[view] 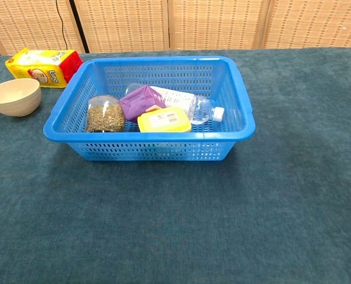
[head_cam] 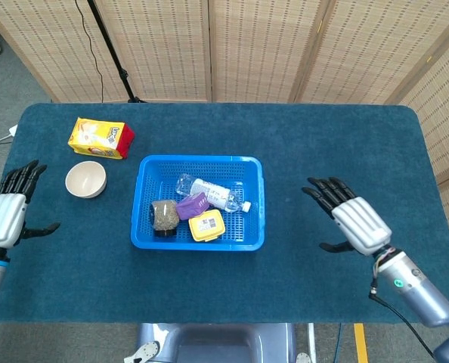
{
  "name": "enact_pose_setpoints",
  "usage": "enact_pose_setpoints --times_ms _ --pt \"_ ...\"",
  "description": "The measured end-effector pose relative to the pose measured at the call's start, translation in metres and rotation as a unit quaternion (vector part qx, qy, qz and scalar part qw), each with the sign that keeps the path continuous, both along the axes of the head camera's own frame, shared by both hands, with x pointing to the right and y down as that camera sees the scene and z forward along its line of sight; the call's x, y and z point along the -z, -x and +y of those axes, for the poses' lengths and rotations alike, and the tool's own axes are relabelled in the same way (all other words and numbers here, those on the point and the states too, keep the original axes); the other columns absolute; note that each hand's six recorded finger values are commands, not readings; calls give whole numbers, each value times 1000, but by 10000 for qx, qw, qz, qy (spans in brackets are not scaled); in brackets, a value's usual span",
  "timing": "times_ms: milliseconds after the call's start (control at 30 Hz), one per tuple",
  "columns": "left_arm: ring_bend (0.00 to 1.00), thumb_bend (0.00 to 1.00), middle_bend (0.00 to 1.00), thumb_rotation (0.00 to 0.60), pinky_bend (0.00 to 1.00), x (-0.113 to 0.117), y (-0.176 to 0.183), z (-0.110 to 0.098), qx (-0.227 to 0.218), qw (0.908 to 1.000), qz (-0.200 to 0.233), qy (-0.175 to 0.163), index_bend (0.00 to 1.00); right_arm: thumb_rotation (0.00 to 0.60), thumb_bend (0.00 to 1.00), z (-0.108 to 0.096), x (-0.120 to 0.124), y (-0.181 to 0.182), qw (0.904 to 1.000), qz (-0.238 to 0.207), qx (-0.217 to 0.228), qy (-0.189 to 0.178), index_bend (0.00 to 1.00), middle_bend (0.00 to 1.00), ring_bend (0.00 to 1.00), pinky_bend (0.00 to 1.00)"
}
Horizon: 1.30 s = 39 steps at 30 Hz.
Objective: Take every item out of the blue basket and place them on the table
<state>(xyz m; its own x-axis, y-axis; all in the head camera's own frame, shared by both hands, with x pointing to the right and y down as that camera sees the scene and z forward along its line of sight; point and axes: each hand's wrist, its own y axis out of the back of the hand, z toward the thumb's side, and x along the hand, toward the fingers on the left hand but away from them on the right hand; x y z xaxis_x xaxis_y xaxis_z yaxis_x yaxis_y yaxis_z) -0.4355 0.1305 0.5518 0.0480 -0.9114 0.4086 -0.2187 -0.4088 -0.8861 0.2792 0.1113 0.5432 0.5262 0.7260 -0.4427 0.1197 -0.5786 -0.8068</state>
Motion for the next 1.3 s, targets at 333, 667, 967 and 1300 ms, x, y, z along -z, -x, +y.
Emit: enact_pose_setpoints --times_ms 333,667,967,1300 --pt "0 89 0 600 0 21 12 15 209 9996 -119 -143 0 600 0 -24 -39 117 9946 -600 609 596 0 0 0 0" --pt "0 89 0 600 0 24 18 12 318 9994 -24 -107 0 600 0 -45 -69 188 9902 -885 618 891 0 0 0 0" --pt "0 89 0 600 0 22 20 9 359 9993 -7 -59 0 600 0 -58 -105 229 9914 -746 536 932 0 0 0 7" --pt "0 93 0 600 0 20 22 8 412 9991 -19 -22 0 600 0 -52 -136 253 9918 -482 600 1016 19 0 0 79"
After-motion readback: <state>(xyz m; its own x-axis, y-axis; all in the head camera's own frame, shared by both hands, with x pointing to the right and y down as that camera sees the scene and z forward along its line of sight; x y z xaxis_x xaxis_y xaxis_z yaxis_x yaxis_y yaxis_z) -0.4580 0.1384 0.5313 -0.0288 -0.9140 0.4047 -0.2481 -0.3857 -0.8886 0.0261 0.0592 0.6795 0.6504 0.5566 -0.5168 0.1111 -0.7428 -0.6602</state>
